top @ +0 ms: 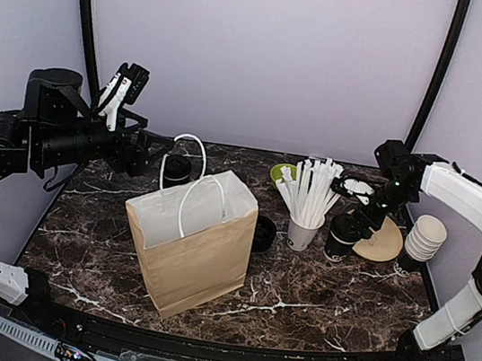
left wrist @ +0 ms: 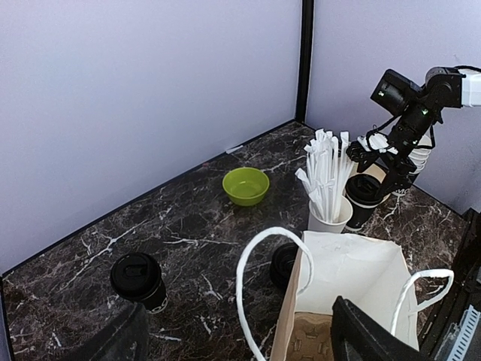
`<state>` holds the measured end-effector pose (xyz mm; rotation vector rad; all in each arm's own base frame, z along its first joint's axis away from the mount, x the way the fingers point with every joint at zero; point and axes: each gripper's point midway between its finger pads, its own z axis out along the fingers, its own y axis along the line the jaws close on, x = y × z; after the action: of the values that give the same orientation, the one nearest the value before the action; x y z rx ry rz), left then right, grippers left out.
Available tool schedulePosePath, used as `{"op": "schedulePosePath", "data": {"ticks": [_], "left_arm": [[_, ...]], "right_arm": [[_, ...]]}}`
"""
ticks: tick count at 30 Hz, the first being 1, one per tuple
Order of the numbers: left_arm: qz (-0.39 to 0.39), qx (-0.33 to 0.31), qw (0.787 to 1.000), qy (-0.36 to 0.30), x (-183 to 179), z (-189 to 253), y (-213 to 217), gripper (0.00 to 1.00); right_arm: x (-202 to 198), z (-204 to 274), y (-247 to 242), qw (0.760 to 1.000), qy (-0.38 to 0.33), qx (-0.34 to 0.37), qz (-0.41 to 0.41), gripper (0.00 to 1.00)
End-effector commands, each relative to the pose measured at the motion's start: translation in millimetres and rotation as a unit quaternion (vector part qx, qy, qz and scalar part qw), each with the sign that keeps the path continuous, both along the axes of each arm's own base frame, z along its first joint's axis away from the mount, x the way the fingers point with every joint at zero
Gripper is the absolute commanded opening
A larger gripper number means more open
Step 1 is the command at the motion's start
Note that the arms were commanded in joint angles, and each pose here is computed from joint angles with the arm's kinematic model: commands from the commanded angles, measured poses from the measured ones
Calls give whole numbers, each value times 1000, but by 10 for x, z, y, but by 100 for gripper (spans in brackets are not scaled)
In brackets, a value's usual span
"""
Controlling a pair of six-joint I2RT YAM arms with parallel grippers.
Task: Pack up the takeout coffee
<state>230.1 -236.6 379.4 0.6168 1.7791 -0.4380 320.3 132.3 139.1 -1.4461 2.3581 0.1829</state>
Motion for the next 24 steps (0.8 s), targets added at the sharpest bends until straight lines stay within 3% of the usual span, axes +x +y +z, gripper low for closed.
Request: {"op": "schedulePosePath", "data": {"ticks": [1,9,13,18,24], "left_arm": [[5,-17,1000,-1,16,27,14,86],[1,-21,1000,1,-2,23,6,86],[0,-20,1000,1,-1,15,2,86],[-7,-20,1000,-3,-2,44,-28,86],[-11,-25,1000,-4,-1,82,-55,86]], "right_arm": [[-62,-8,47,1000,9,9,8,80],[-147,0,18,1000,15,5,11,64],[-181,100,6,1000,8,8,7,62],[-274,260,-13,1000,-7,14,8,64],[-263,314,-33,1000,-26,9,5,76]]}}
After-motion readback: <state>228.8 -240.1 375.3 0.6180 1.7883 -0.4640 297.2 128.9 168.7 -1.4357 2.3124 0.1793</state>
